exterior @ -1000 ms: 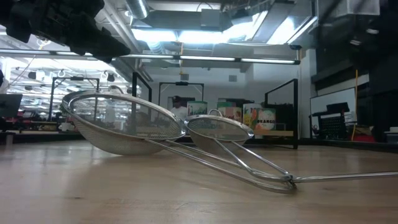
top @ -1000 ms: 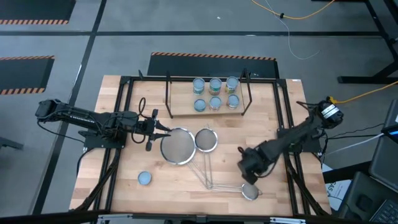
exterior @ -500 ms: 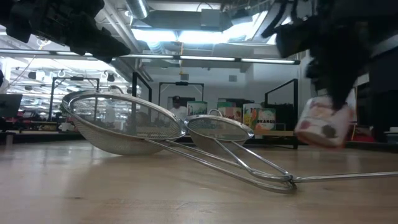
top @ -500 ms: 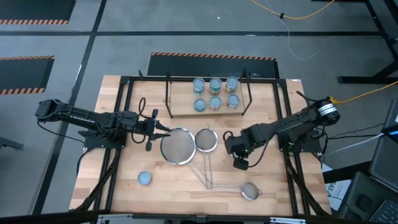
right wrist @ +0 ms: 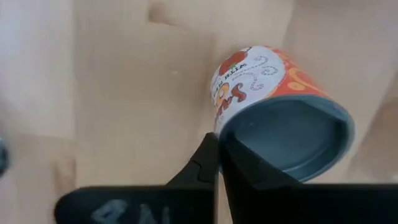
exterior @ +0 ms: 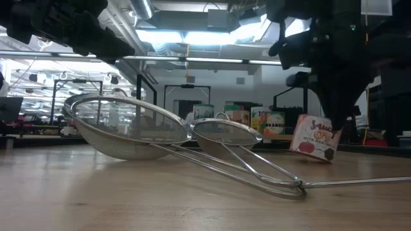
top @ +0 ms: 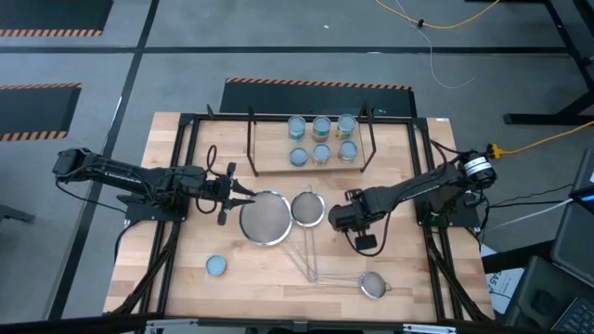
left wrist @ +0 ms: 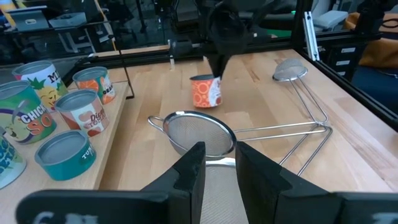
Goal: Pick and place cans onto a shelf
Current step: Put the canned meatballs on the shelf
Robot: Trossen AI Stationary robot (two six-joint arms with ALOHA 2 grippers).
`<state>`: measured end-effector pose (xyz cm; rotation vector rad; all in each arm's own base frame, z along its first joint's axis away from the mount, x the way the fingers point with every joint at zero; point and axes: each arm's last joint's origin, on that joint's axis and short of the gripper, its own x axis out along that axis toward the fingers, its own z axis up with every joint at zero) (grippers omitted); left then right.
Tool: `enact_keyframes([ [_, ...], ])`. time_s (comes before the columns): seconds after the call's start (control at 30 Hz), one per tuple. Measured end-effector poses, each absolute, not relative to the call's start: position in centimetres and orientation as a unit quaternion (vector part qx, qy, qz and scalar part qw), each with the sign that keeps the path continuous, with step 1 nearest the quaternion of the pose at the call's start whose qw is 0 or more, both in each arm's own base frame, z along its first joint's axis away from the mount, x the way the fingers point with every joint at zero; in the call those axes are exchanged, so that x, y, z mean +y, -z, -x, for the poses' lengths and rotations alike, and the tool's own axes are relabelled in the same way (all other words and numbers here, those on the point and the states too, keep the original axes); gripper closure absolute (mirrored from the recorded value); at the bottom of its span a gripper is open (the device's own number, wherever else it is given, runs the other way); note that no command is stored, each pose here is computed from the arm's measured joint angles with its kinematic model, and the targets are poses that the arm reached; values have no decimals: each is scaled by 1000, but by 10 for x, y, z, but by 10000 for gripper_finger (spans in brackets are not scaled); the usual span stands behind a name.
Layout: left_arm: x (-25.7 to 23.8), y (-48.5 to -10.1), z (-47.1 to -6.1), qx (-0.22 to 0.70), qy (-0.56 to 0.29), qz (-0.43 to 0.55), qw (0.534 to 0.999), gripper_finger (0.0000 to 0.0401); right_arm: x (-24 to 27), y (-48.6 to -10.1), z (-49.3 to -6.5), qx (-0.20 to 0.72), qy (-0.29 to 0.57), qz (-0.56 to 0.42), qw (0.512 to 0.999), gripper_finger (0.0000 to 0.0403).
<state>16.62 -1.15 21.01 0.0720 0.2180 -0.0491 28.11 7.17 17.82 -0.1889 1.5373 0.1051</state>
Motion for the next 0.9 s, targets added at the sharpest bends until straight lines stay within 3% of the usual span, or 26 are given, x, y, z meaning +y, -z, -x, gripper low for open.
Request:
enact_keyframes([
  [0.33, -12, -210, -166, 109, 24, -36, 993, 319, 68, -178, -278, 703, -64, 155, 691, 390],
  [0.67, -12, -210, -166, 109, 25, -36, 993, 319, 68, -172, -277, 711, -72, 147, 684, 335],
  [0.9, -12, -210, -166, 109, 25, -36, 993, 319, 68, -174, -277, 707, -71, 148, 688, 323],
])
